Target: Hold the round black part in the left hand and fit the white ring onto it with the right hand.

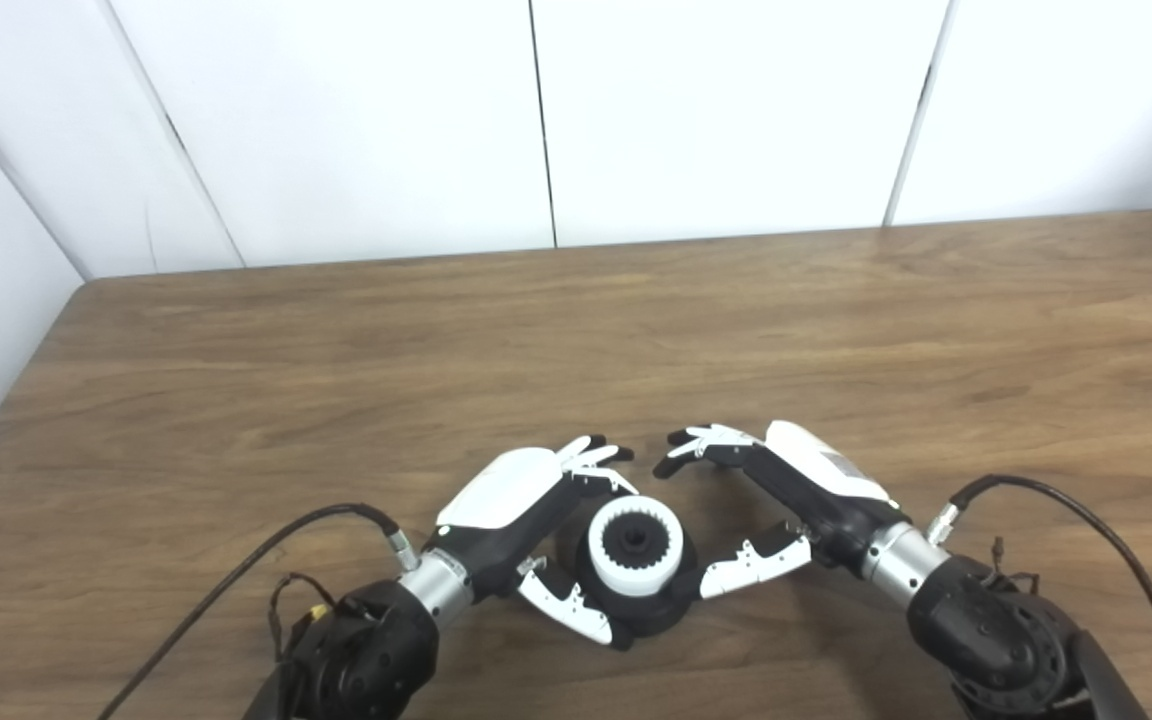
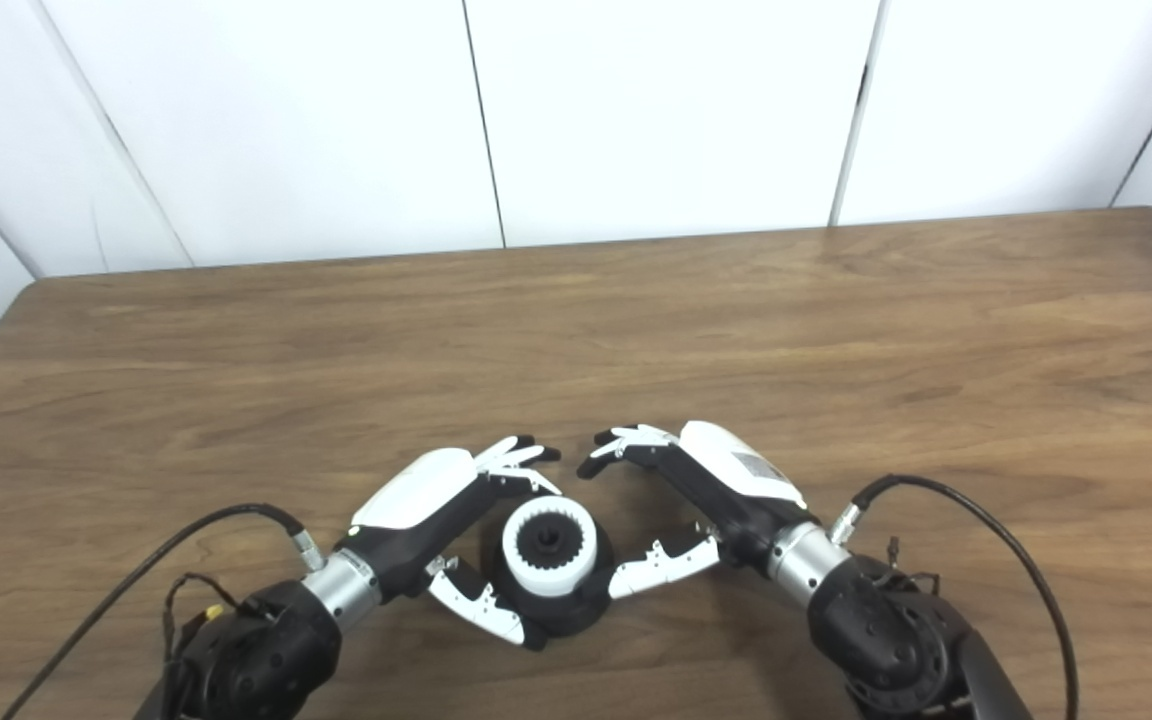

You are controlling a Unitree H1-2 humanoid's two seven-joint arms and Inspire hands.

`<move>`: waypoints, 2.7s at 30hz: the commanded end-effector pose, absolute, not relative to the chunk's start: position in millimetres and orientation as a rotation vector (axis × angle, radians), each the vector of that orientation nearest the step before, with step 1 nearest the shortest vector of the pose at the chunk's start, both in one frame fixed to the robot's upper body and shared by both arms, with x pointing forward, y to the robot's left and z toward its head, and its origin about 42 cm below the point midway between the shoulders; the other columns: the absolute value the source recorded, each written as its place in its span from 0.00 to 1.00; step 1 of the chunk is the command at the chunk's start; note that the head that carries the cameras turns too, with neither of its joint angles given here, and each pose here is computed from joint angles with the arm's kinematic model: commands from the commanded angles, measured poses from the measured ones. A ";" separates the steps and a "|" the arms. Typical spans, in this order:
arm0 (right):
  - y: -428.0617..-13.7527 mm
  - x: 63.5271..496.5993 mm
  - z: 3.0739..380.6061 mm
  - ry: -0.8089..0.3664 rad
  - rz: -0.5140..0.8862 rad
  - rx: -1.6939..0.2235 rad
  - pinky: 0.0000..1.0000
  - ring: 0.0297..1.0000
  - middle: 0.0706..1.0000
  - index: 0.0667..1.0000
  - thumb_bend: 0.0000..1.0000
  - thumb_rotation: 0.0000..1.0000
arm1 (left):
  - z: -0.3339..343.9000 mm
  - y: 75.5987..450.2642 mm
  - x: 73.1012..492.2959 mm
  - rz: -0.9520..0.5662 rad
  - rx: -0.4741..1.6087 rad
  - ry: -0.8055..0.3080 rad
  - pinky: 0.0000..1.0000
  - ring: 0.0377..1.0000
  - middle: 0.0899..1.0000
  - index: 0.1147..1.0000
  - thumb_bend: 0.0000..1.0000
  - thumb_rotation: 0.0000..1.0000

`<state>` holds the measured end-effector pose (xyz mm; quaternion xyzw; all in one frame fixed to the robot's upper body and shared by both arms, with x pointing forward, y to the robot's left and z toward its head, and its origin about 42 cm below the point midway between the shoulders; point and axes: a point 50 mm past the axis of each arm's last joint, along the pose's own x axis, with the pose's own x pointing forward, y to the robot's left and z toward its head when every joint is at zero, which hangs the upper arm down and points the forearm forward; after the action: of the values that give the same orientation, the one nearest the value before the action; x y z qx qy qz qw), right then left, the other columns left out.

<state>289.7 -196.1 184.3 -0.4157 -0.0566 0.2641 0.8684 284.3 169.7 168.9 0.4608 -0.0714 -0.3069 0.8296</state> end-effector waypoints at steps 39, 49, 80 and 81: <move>-209.5 308.0 209.9 -0.191 0.468 -0.839 0.84 0.93 0.88 0.70 1.00 0.44 | 184.0 201.2 303.0 -0.578 0.960 -0.148 0.91 1.00 0.93 0.81 1.00 0.27; -210.9 309.8 212.3 -0.193 0.461 -0.840 0.86 0.94 0.89 0.70 1.00 0.47 | 193.1 210.8 305.4 -0.592 0.982 -0.137 0.92 1.00 0.95 0.94 1.00 0.32; -233.4 310.8 211.9 -0.179 0.380 -0.781 0.92 0.95 0.91 0.85 1.00 0.51 | 228.5 273.6 300.7 -0.415 0.795 -0.058 0.89 0.99 1.00 1.00 1.00 0.50; -236.1 310.5 210.8 -0.182 0.371 -0.766 0.91 0.95 0.92 0.86 1.00 0.53 | 226.0 277.4 299.1 -0.385 0.749 -0.066 0.90 1.00 1.00 1.00 1.00 0.51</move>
<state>305.6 -233.9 198.7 -0.3829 -0.0559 0.1979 0.9006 299.6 272.3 214.4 0.3772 -0.0005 -0.2176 0.9002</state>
